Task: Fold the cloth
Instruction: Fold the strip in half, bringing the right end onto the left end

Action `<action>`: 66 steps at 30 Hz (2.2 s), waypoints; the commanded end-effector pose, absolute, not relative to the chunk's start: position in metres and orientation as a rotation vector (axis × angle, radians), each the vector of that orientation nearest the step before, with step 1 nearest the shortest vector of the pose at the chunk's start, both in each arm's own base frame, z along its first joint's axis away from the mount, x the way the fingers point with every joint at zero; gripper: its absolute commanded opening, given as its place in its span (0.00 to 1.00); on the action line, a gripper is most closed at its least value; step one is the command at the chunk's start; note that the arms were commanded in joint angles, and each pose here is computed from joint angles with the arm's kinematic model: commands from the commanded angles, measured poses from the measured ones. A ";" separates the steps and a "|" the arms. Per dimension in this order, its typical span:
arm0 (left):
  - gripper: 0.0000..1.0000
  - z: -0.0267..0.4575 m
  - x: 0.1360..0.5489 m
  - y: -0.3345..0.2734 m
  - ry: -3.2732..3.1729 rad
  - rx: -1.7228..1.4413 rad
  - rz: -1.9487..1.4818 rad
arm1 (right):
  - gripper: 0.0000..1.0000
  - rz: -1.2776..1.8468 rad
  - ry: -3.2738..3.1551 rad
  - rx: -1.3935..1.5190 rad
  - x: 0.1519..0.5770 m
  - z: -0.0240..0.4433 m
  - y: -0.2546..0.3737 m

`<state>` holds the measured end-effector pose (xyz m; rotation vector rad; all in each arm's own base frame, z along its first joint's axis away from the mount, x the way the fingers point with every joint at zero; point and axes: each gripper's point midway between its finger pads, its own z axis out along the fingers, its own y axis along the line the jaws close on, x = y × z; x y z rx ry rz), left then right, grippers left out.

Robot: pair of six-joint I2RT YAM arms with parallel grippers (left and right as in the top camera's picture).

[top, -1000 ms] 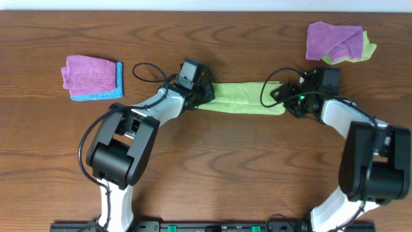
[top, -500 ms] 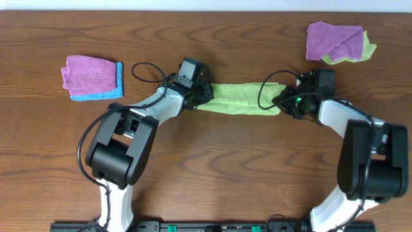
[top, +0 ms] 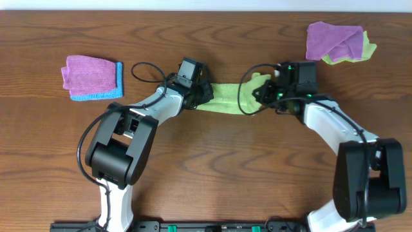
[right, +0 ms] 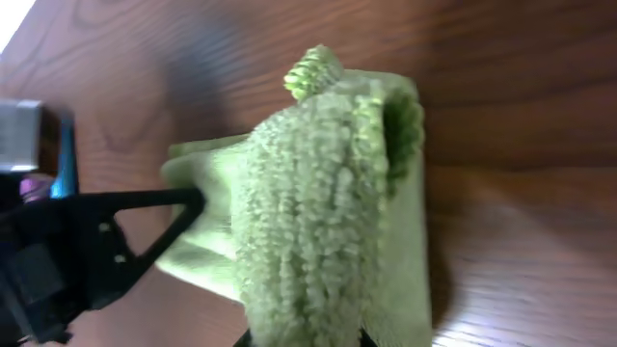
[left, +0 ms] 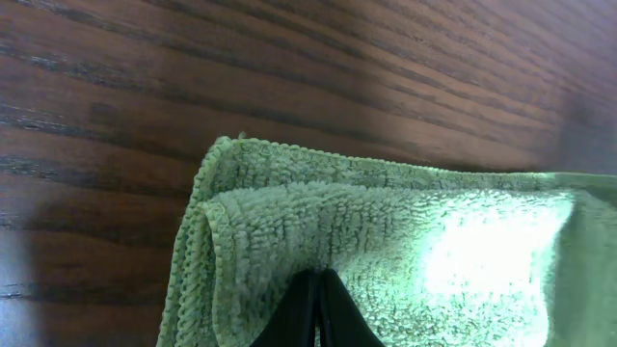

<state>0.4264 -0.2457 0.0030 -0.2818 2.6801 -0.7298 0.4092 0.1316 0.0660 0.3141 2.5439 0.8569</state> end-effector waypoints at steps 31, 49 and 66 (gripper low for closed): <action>0.06 0.051 0.458 -0.220 2.654 -0.159 -0.654 | 0.01 0.904 2.461 0.156 0.419 0.105 0.198; 0.06 0.089 0.469 -0.173 2.593 -0.217 -0.618 | 0.01 0.879 2.425 0.093 0.420 0.114 0.224; 0.06 0.104 0.462 -0.128 2.613 -0.301 -0.563 | 0.01 0.895 2.490 0.041 0.435 0.088 0.273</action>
